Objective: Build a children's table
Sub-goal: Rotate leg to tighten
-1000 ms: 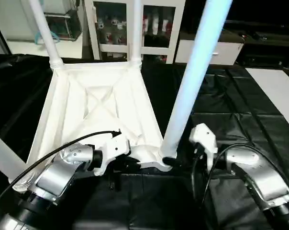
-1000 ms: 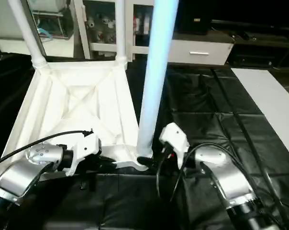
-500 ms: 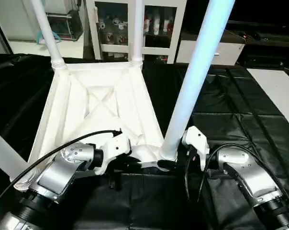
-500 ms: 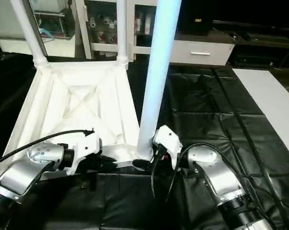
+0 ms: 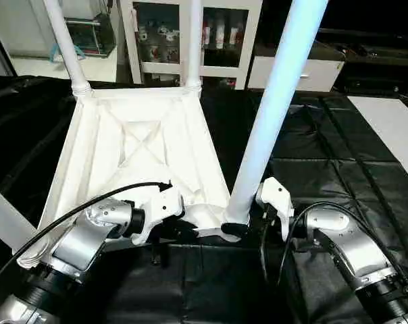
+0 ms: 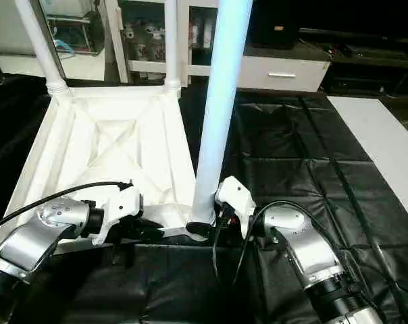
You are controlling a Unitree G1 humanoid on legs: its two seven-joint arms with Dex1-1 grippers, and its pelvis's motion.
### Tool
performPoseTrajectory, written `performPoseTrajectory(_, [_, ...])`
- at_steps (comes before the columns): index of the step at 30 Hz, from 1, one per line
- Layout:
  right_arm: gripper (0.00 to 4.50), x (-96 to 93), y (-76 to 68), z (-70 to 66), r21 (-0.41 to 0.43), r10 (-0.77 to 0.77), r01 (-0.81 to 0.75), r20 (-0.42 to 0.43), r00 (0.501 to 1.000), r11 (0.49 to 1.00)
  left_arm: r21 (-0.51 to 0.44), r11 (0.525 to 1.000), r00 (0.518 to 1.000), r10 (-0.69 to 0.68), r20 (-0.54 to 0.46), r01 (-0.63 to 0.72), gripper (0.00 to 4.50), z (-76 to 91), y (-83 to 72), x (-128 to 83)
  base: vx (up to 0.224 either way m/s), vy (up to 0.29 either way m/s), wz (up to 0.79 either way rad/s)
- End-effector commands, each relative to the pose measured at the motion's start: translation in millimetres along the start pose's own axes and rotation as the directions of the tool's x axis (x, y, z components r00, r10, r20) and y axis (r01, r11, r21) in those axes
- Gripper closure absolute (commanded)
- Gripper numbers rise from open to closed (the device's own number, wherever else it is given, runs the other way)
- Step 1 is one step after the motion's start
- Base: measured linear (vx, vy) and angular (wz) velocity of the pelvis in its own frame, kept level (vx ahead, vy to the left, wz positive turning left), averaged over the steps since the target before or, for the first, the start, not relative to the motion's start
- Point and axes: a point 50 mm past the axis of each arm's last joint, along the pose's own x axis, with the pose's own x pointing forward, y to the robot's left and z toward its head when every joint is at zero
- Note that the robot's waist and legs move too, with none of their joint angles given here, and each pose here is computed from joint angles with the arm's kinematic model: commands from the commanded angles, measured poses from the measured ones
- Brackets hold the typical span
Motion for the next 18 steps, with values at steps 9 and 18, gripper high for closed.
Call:
performPoseTrajectory(9, [1.83,27.6,-21.7,-5.9,0.192,-0.356,0.344,0.030,0.934,0.919,-0.093,0.989,0.988,0.126,0.090,-0.118,4.50,14.8,10.4,30,0.000,0.000,0.00])
performPoseTrajectory(18, [1.83,69.2,-34.2,3.2,0.267,-0.623,0.615,-0.064,0.780,0.742,-0.174,0.927,0.939,0.343,0.029,-0.334,4.50,30.6,31.0,65,0.000,0.000,0.00])
